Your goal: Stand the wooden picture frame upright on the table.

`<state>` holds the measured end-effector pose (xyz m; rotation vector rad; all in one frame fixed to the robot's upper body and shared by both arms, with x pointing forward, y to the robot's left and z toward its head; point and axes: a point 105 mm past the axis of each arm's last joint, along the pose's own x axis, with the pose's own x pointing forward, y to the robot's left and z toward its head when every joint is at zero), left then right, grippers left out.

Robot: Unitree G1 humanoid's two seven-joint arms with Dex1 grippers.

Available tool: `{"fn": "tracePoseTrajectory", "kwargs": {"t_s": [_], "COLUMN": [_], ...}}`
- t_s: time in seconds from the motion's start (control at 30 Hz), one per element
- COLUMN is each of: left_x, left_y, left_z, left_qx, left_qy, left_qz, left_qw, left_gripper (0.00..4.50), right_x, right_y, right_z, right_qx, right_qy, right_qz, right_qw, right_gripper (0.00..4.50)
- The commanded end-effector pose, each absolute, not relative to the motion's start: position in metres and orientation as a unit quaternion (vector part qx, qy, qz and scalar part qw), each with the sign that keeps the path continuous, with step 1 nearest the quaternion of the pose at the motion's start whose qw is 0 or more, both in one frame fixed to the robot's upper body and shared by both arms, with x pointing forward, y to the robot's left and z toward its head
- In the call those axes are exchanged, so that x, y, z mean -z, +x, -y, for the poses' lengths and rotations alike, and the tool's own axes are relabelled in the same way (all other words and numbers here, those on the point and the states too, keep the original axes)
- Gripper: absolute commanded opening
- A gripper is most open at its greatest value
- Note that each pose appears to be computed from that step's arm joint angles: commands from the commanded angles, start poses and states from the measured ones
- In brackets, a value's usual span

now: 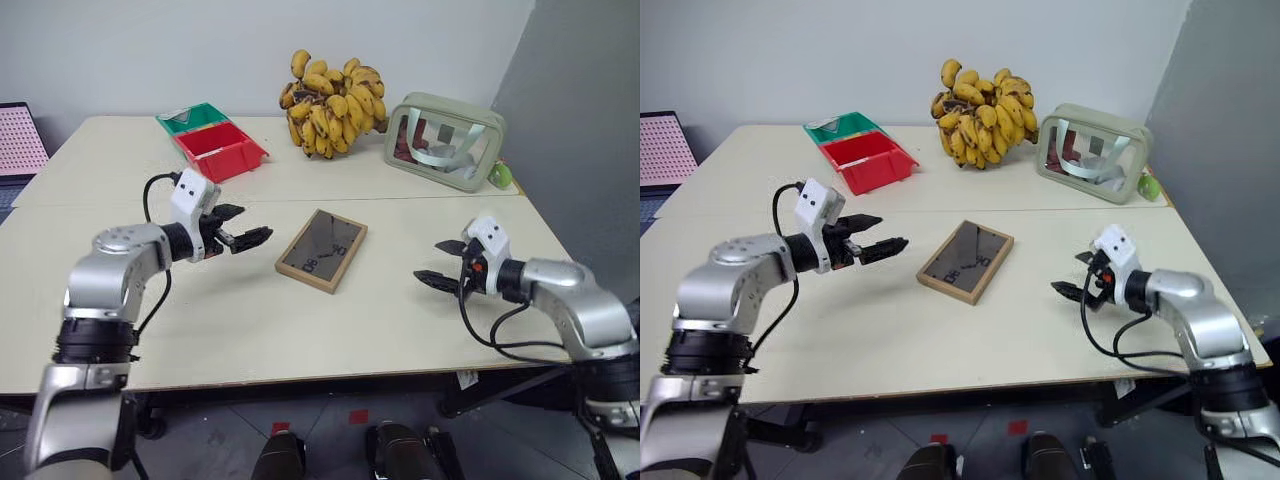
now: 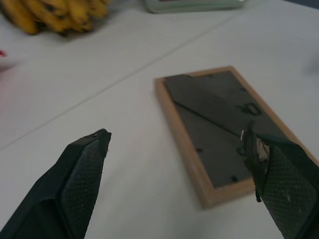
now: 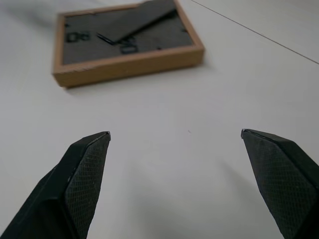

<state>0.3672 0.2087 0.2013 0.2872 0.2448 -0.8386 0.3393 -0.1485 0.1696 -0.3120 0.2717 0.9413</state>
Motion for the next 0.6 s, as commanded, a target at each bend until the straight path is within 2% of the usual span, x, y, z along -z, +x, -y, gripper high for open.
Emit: {"fn": "tracePoseTrajectory", "kwargs": {"t_s": [0.03, 0.3, 0.37, 0.4, 0.53, 0.6], "left_x": [-0.206, -0.205, -0.196, -0.189, -0.172, -0.161], "left_y": [0.368, 0.384, 0.391, 0.395, 0.422, 0.432], "left_z": [-0.213, -0.216, -0.223, -0.226, -0.23, -0.227], "left_qx": [0.429, 0.404, 0.375, 0.357, 0.257, 0.219], "left_qy": [0.202, 0.193, 0.184, 0.176, 0.112, 0.11], "left_qz": [-0.121, -0.11, -0.111, -0.114, -0.101, -0.105], "left_qw": [0.872, 0.887, 0.902, 0.91, 0.955, 0.964], "left_gripper": [4.5, 4.5, 4.5, 4.33, 3.65, 3.11], "right_x": [-0.185, -0.181, -0.181, -0.179, -0.163, -0.155], "right_y": [0.336, 0.346, 0.358, 0.365, 0.392, 0.405], "right_z": [0.137, 0.139, 0.144, 0.148, 0.156, 0.157], "right_qx": [-0.475, -0.432, -0.39, -0.364, -0.276, -0.239], "right_qy": [-0.15, -0.142, -0.127, -0.123, -0.117, -0.122], "right_qz": [-0.121, -0.108, -0.094, -0.087, -0.075, -0.073], "right_qw": [0.859, 0.884, 0.907, 0.919, 0.951, 0.961], "right_gripper": [4.45, 4.45, 4.45, 4.48, 3.74, 3.19]}}
